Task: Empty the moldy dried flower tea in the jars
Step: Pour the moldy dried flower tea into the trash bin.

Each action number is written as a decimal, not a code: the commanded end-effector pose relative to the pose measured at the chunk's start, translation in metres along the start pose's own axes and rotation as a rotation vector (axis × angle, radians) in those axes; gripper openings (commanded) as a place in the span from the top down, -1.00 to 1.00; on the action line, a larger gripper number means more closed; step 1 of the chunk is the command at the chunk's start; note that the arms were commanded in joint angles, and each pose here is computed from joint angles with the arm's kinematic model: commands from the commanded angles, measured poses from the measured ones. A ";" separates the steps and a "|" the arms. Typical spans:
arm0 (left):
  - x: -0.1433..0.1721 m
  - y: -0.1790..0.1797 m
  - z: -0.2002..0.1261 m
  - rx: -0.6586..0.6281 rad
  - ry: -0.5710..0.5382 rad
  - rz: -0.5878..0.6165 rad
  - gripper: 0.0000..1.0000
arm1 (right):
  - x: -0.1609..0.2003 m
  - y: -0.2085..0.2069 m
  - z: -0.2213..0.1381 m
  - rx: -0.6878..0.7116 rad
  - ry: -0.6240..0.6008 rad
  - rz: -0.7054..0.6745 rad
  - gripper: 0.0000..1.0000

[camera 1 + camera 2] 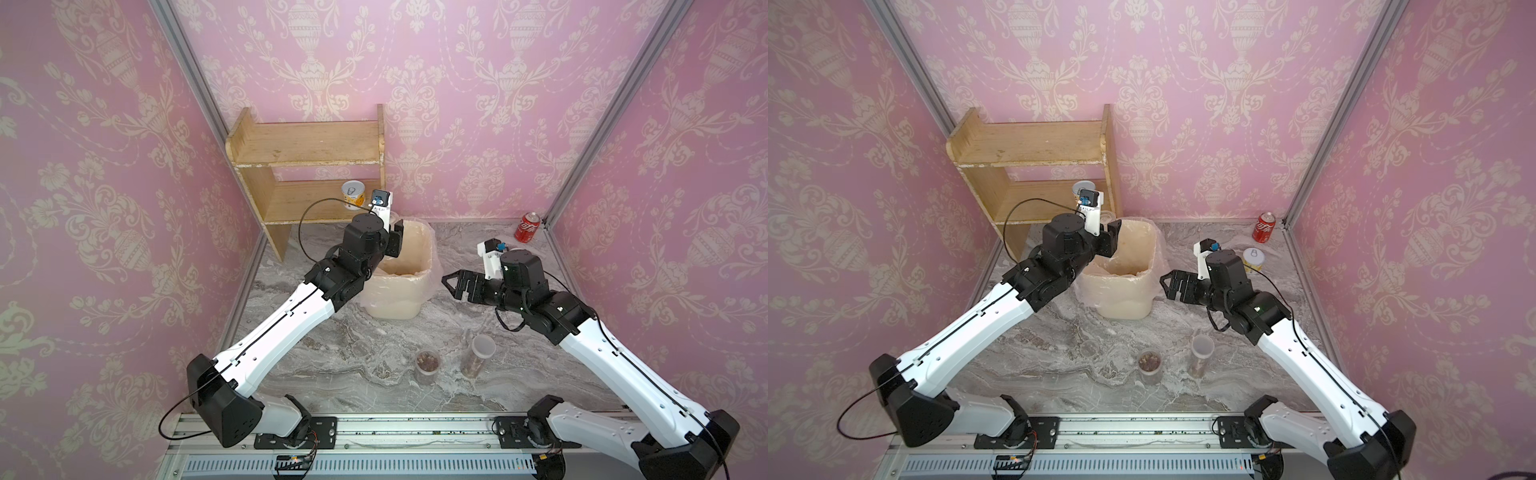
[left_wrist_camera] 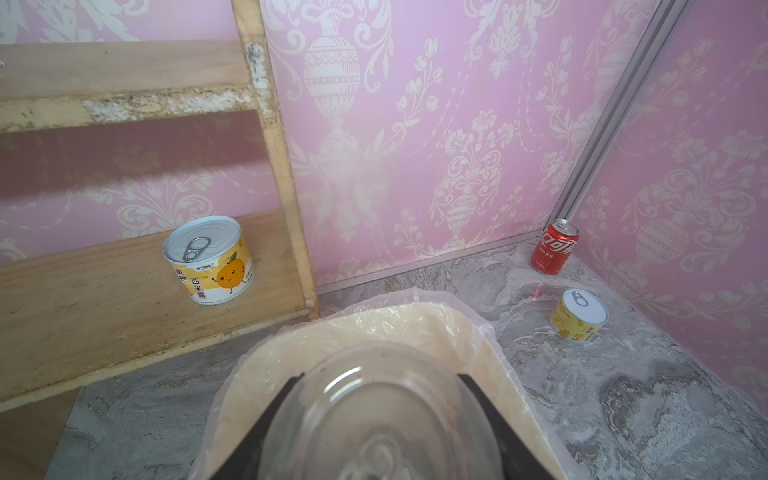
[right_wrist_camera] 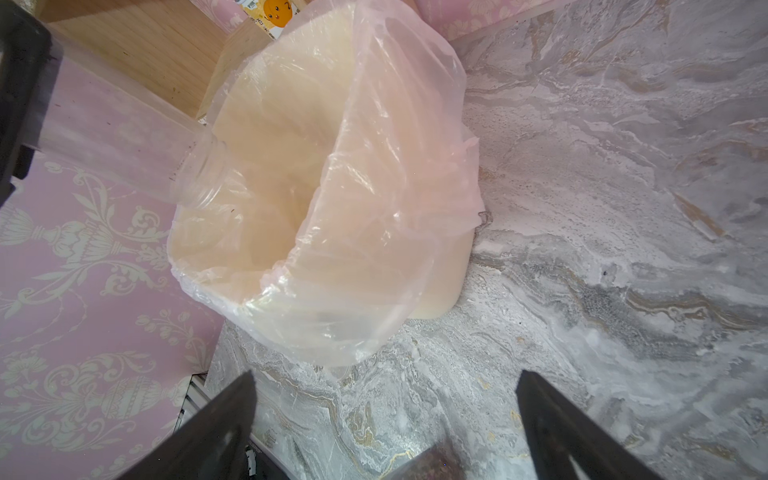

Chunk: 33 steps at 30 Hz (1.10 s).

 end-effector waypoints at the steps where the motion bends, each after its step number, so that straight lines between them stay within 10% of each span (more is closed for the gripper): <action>1: -0.010 0.017 -0.002 0.042 -0.016 -0.163 0.80 | 0.003 -0.003 -0.005 0.015 -0.008 -0.014 -0.99; 9: -0.014 0.012 -0.002 0.034 -0.005 -0.164 0.84 | 0.004 -0.003 -0.009 0.012 -0.021 -0.020 -0.99; 33: -0.037 0.048 -0.022 0.577 -0.096 -1.284 0.75 | -0.092 0.073 -0.009 -0.521 -0.357 0.283 -0.99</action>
Point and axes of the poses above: each gripper's point midway between its finger pads, its own z axis out along the fingers, its own y axis along the line the jaws close on, x = y × z, the point moved 10 cm from there along -z, back along the fingers, and after that the axes turned 14 degrees about -z, right-handed, at the moved point
